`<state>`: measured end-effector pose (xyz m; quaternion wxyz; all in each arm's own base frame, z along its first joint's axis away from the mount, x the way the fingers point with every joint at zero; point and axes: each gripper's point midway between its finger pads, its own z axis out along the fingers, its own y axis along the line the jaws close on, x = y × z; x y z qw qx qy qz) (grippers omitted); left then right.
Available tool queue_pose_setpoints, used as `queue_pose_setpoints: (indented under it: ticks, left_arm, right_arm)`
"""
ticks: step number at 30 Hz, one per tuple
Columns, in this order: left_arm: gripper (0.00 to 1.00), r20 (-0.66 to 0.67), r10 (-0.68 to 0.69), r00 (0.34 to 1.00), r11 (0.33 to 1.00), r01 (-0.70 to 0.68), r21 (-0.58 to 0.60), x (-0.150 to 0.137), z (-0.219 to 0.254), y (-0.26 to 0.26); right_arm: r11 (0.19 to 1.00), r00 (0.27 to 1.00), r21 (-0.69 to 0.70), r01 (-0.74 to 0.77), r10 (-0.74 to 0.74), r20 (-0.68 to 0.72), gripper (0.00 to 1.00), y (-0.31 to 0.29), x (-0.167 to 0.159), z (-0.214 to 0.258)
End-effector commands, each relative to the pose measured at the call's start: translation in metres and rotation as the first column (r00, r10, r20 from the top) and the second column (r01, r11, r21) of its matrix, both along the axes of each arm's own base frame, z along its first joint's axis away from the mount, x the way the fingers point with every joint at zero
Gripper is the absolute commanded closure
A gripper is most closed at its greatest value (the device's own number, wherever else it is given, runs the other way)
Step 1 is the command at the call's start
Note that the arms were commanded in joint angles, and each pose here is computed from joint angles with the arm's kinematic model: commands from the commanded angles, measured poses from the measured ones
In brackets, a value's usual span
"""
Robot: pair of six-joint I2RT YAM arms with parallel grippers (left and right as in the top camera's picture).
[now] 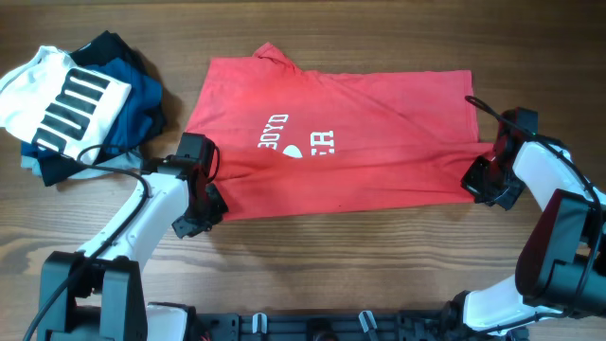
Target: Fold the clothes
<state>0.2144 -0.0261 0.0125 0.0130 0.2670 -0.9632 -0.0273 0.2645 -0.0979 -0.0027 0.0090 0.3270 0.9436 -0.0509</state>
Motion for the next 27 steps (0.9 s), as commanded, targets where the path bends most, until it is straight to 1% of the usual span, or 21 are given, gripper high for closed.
queue_pose_setpoints:
  ticks: [1, 4, 6, 9, 13, 16, 17, 18, 21, 22, 25, 26, 27]
  left_arm:
    - [0.96, -0.004, 0.005, 1.0, 0.997, -0.005, 0.072, -0.002, -0.003, 0.012]
    - [0.96, 0.002, 0.007, 1.0, 0.996, -0.007, 0.093, -0.001, -0.002, 0.016]
    - [0.96, 0.013, 0.041, 0.999, 0.99, -0.043, 0.134, 0.0, -0.001, 0.024]
    - [0.96, 0.034, 0.072, 0.997, 0.96, -0.079, 0.267, 0.001, 0.006, 0.052]
    - [0.95, 0.052, 0.097, 0.994, 0.874, -0.109, 0.473, -0.002, 0.022, 0.098]
    - [0.95, 0.078, 0.141, 0.987, 0.867, -0.161, 0.472, 0.0, 0.022, 0.108]
    - [0.94, 0.087, 0.151, 0.985, 0.865, -0.175, 0.471, 0.001, 0.022, 0.111]
    - [0.91, 0.098, 0.16, 0.982, 0.863, -0.187, 0.469, 0.003, 0.022, 0.113]
    - [0.65, 0.104, 0.173, 0.979, 0.861, -0.201, 0.467, 0.004, 0.022, 0.116]
    - [0.62, 0.104, 0.173, 0.979, 0.861, -0.201, 0.468, 0.003, 0.022, 0.116]
    - [0.6, 0.097, 0.173, 0.98, 0.861, -0.198, 0.469, 0.002, 0.022, 0.116]
    - [0.61, 0.093, 0.173, 0.981, 0.861, -0.196, 0.47, 0.001, 0.022, 0.116]
    - [0.64, 0.087, 0.173, 0.981, 0.863, -0.194, 0.467, 0.0, 0.022, 0.115]
  right_arm:
    - [0.998, 0.998, -0.044, 0.034, -0.036, -0.045, 0.96, -0.011, -0.013, -0.005]
    - [0.998, 0.998, -0.044, 0.033, -0.035, -0.045, 0.96, -0.011, -0.013, -0.005]
    - [0.998, 0.998, -0.044, 0.033, -0.035, -0.045, 0.96, -0.011, -0.013, -0.005]
    - [0.999, 0.998, -0.043, 0.033, -0.035, -0.046, 0.96, -0.011, -0.013, -0.005]
    - [0.999, 0.998, -0.043, 0.033, -0.035, -0.046, 0.96, -0.011, -0.013, -0.005]
    - [0.999, 0.998, -0.044, 0.033, -0.035, -0.046, 0.96, -0.011, -0.013, -0.005]
    - [0.999, 0.998, -0.044, 0.033, -0.035, -0.046, 0.96, -0.011, -0.013, -0.005]
    - [0.999, 0.998, -0.043, 0.033, -0.035, -0.046, 0.96, -0.011, -0.013, -0.005]
    - [0.999, 0.998, -0.043, 0.033, -0.035, -0.046, 0.96, -0.011, -0.013, -0.005]
    - [0.999, 0.998, -0.044, 0.033, -0.035, -0.046, 0.96, -0.011, -0.013, -0.005]
    - [0.999, 0.998, -0.043, 0.033, -0.035, -0.046, 0.96, -0.011, -0.013, -0.005]
    - [0.999, 0.998, -0.043, 0.033, -0.035, -0.046, 0.96, -0.011, -0.013, -0.005]
    - [0.999, 0.998, -0.043, 0.033, -0.035, -0.048, 0.96, -0.01, -0.014, -0.005]
